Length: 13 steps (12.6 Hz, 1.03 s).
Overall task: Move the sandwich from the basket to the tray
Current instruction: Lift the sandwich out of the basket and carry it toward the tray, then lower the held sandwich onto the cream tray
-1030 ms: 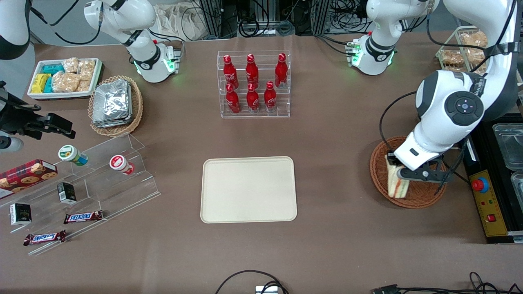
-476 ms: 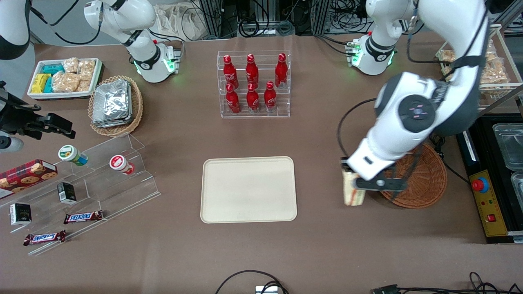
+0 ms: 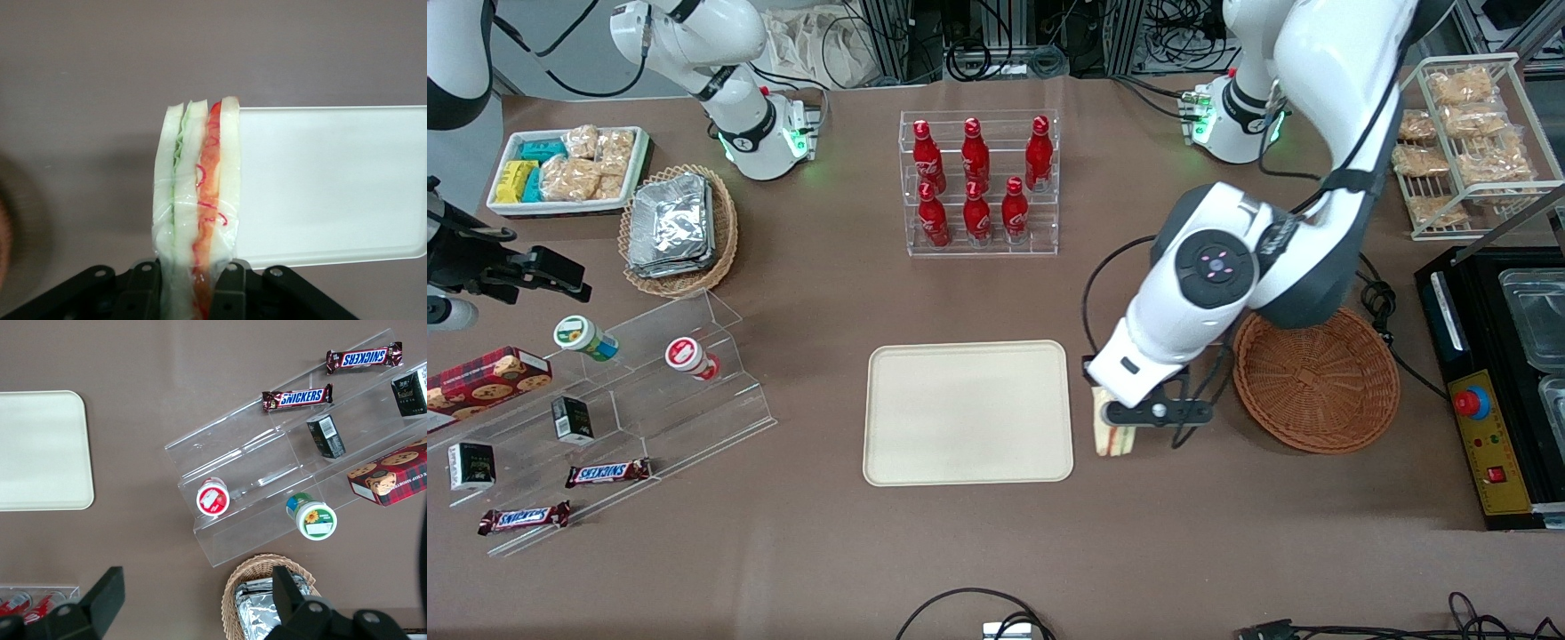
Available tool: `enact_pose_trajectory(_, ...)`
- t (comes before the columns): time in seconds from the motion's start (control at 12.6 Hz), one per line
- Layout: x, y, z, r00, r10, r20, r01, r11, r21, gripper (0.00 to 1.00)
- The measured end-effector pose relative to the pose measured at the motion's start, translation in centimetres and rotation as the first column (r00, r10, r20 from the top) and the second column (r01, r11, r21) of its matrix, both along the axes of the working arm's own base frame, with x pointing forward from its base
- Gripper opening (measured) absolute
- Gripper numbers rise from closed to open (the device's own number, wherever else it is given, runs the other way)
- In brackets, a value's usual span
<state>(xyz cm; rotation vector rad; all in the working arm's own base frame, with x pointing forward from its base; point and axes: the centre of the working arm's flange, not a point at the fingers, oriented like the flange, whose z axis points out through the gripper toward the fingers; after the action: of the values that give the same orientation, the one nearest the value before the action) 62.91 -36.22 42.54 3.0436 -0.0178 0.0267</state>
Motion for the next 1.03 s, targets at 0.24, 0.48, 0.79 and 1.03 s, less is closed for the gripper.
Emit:
enact_pose_trajectory(0.24, -1.0, -4.0, -2.6, 0.998, -0.055, -0.009, 0.056, 0.998, 0.017, 0.18)
enact_pose_trajectory(0.48, -2.4, -6.7, -5.8, 0.996, -0.088, -0.016, 0.089, 0.993, 0.076, 0.18)
enact_pose_trajectory(0.79, -3.6, -9.7, -11.2, 0.997, -0.076, -0.011, 0.076, 0.992, 0.102, 0.18)
enact_pose_trajectory(1.03, -3.9, -10.5, -13.9, 0.997, -0.073, -0.023, 0.075, 0.993, 0.095, 0.18)
